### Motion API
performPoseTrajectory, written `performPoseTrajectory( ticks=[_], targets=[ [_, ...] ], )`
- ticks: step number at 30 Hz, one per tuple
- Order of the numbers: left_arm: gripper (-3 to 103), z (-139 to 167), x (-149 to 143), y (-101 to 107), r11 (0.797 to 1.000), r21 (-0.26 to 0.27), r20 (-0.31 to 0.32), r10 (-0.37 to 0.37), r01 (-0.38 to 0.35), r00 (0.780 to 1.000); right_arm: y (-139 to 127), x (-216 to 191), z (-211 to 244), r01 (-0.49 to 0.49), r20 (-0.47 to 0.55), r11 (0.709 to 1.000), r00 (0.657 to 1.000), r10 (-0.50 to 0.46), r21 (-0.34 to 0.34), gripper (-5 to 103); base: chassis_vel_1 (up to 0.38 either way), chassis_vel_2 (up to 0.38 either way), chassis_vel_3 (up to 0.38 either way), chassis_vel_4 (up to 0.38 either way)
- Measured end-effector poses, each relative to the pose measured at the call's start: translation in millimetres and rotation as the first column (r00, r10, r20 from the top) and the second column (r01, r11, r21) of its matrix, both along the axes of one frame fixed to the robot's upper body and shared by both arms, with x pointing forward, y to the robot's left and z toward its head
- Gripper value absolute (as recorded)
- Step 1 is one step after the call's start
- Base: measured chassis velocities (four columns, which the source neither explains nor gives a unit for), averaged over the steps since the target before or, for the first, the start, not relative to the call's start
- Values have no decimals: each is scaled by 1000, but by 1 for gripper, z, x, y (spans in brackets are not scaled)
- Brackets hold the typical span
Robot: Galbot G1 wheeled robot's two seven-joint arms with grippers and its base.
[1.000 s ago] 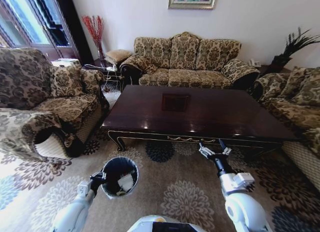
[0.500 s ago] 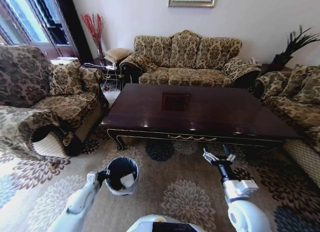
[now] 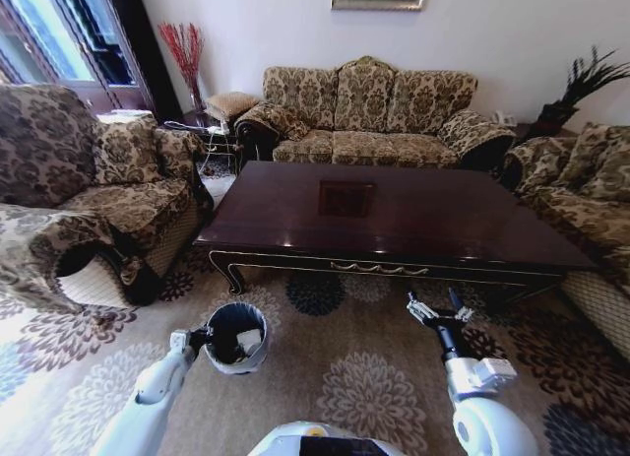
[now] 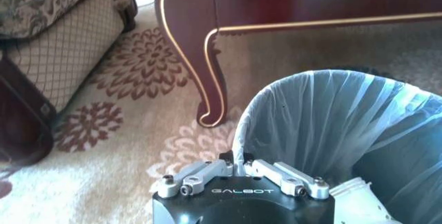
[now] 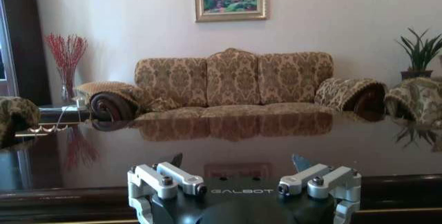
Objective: Move to the front of the table and place the trash on the table into the trash bin.
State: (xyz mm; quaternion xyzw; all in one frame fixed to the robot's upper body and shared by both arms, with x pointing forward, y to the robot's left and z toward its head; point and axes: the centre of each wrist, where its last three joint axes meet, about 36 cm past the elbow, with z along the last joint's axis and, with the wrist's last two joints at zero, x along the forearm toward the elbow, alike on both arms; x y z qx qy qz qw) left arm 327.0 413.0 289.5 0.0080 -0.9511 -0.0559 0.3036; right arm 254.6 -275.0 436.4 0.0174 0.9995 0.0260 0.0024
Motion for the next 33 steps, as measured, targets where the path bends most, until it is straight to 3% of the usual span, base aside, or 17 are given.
performPoseTrajectory(
  ticks=[10,18,23,33],
  targets=[
    [2,-12,-10,13,1000,-9,-6,25,-25,1000,7,10,-2,-15,2,1000,1000,15,2,100,0,0,0,0],
    [2,-16,-12,15,1000,-12,-16,26,-26,1000,6,13,-5,-15,-5,1000,1000,15,-1,100,0,0,0,0],
    [2,-17,-9,16,999,-41,-19,32,-32,999,5,13,-5,-13,-5,1000,1000,13,-2,100,0,0,0,0],
    [2,-21,-4,15,999,-33,-43,14,-15,999,6,14,-7,-10,-7,1000,1000,10,1,100,0,0,0,0]
  ],
)
